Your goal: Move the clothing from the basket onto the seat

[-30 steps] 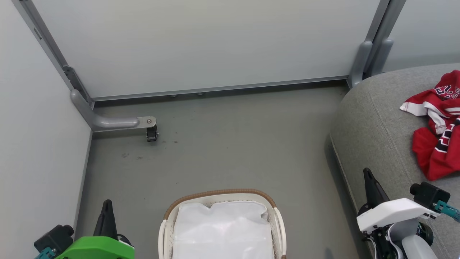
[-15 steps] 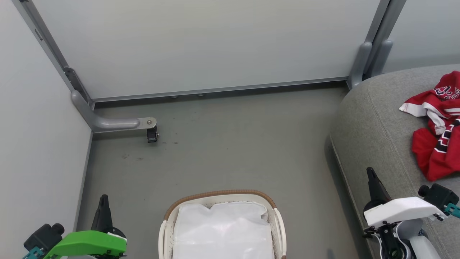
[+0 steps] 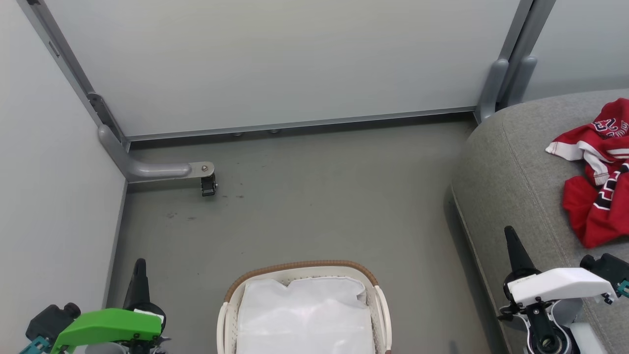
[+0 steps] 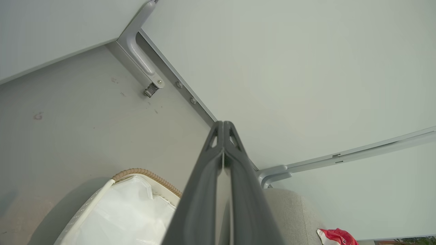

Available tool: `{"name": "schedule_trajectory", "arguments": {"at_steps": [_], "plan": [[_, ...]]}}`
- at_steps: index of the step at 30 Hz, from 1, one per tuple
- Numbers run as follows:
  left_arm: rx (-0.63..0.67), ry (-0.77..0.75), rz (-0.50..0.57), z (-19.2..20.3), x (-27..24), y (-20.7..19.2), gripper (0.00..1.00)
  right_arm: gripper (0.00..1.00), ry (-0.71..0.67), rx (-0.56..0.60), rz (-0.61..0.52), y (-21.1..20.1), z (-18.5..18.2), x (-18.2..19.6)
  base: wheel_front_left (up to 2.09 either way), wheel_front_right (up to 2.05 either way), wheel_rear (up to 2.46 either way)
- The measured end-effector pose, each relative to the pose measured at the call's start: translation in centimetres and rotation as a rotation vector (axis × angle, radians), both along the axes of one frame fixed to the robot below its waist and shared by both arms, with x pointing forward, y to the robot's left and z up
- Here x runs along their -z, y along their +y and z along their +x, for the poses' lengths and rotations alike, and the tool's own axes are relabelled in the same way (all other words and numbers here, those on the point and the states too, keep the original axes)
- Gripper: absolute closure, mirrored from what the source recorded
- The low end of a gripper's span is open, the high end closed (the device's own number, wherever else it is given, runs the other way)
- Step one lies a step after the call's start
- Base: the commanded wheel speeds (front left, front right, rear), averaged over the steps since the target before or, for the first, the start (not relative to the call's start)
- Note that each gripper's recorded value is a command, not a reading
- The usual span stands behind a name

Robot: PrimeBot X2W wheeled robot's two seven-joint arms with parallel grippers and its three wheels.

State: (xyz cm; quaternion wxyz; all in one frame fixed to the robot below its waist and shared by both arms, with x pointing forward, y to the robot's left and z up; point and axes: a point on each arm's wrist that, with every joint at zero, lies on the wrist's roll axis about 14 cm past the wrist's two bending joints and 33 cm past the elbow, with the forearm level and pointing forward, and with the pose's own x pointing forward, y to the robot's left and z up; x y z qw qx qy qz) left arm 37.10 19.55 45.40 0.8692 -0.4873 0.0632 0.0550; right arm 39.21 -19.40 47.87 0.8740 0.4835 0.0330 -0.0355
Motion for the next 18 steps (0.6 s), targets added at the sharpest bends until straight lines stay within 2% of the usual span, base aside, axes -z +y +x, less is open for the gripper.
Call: {"name": "schedule_trajectory", "arguments": {"at_steps": [18], "plan": [[-0.018,-0.041,-0.175,0.6,-1.4,0.2,1.00,1.00,-0.020,0.007,0.181,-0.2,0.0,-0.7,0.00,0.00,0.00]]}}
